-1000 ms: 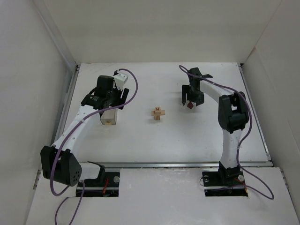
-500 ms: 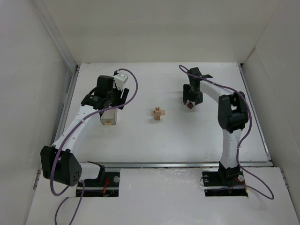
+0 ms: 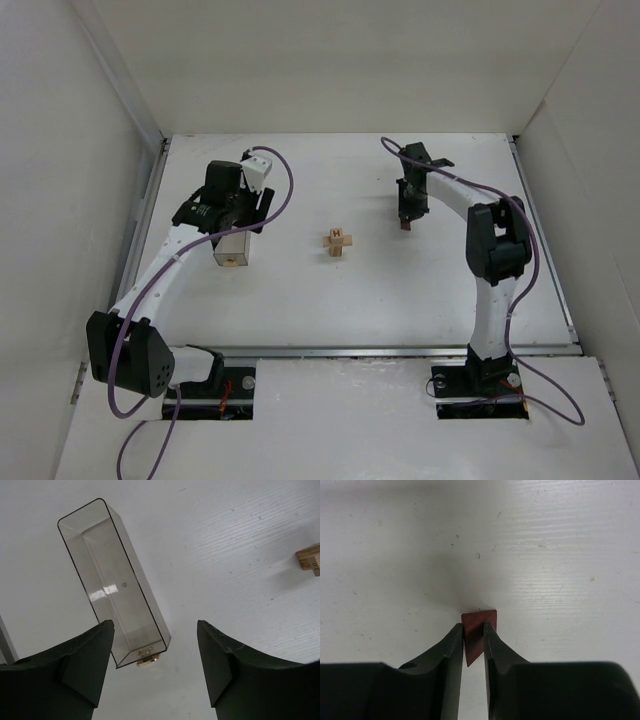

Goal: Build the wood block tower

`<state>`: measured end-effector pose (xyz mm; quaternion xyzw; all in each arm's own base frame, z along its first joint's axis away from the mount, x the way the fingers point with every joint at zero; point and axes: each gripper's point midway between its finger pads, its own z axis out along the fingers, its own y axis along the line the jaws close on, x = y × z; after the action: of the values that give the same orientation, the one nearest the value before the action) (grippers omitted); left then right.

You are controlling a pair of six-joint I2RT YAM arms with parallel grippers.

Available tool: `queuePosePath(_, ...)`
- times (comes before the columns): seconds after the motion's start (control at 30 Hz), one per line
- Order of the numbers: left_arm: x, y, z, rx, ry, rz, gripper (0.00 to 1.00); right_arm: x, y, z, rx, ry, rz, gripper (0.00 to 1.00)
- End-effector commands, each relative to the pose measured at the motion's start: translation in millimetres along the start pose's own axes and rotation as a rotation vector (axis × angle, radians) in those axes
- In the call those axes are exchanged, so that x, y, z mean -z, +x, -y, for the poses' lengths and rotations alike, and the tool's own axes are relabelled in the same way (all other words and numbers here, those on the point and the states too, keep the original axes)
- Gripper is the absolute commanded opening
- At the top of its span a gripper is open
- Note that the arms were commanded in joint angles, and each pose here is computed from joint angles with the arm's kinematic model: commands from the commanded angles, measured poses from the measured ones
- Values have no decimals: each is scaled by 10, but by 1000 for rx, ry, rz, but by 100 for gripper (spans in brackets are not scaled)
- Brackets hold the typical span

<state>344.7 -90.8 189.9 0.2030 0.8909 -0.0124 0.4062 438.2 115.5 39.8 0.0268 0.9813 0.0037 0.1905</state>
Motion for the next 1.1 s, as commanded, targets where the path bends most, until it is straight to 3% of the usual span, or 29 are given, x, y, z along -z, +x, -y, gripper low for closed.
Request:
queuePosePath(0.0,108,-184,-39,-16,-2,61,64,233,-171,-101,16,-52,82,13)
queuePosePath(0.17,100,-220,-36,-34,6,66,64,401,-264,-146,22,-86,124,1)
queuePosePath(0.33,117,-335,84,-74,89,87,64,800,-425,-307,24,-197,208,0)
queuePosePath(0.43,173,-462,212,-118,164,117,64,1066,-455,-471,10,-331,249,0)
queuePosePath(0.47,208,-497,277,-136,206,130,62,1349,-475,-602,2,-430,284,0)
queuePosePath(0.63,444,-793,601,-389,343,227,62,2265,-636,-868,-30,-734,493,0)
queuePosePath(0.73,649,-1049,911,-523,474,319,68,2768,-568,-1005,-37,-919,590,0)
queuePosePath(0.93,1070,-1362,1573,-815,644,499,78,3330,-277,-1147,-39,-1117,685,0)
queuePosePath(1.07,1235,-1474,1914,-920,695,614,78,3578,-102,-1245,-24,-1189,708,0)
